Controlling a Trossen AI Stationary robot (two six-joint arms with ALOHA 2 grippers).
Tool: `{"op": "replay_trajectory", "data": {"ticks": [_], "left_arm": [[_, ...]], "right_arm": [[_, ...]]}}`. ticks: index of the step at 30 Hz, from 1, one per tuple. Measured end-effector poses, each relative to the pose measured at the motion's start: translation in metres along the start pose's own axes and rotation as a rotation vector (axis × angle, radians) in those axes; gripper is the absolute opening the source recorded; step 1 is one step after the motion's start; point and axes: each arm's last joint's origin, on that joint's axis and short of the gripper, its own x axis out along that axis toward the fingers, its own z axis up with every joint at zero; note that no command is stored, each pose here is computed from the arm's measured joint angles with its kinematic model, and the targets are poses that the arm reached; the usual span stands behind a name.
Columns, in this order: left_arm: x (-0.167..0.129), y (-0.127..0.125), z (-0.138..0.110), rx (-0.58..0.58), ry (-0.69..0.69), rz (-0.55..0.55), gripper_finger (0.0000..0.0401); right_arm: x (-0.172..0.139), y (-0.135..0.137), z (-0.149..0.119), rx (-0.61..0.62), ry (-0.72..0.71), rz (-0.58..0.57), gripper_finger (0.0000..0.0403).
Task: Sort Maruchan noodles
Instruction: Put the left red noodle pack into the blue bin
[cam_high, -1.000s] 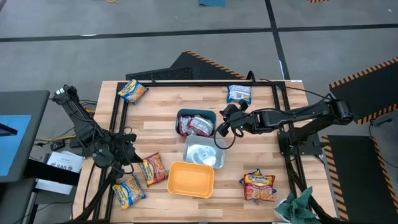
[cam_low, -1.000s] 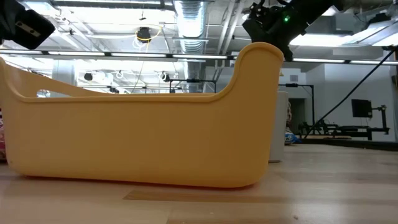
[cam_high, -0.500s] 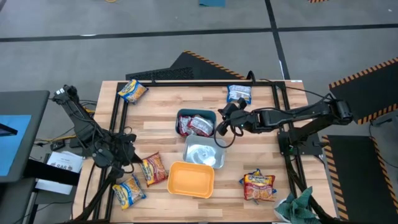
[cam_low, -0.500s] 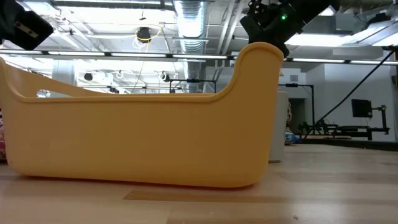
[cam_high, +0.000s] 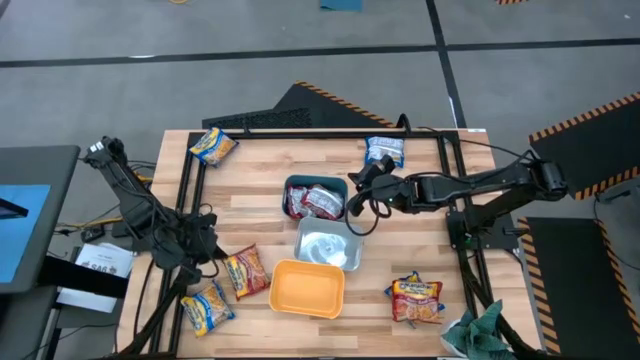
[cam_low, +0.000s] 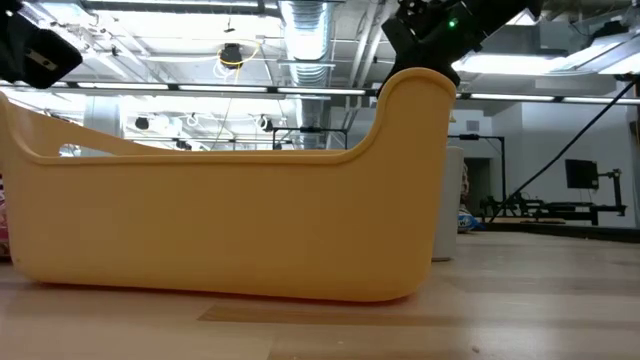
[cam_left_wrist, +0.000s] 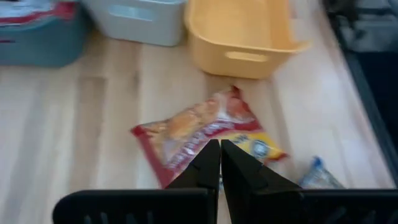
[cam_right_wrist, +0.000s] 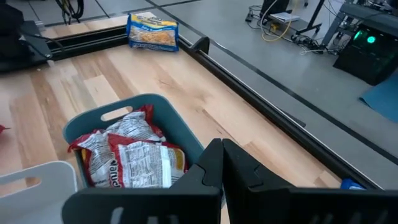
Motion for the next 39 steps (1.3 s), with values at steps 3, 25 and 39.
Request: {"op": "replay_trajectory", "data": {"ticks": [3, 25, 39], "left_arm": [[0.003, 0.002, -0.002, -0.025, 0.001, 0.076, 0.0], [0.071, -0.006, -0.002, -0.322, 0.282, 0.187, 0.0247], [0.128, 0.006, -0.014, -0.338, 0.452, 0.359, 0.0226]], "right_arm": [[0.0, 0.0, 0.001, 0.005, -0.005, 0.0, 0.0021], [-0.001, 0.003, 0.002, 0.004, -0.023, 0.014, 0.0021], [-0.001, 0.002, 0.002, 0.0, -0.023, 0.012, 0.0021]]}}
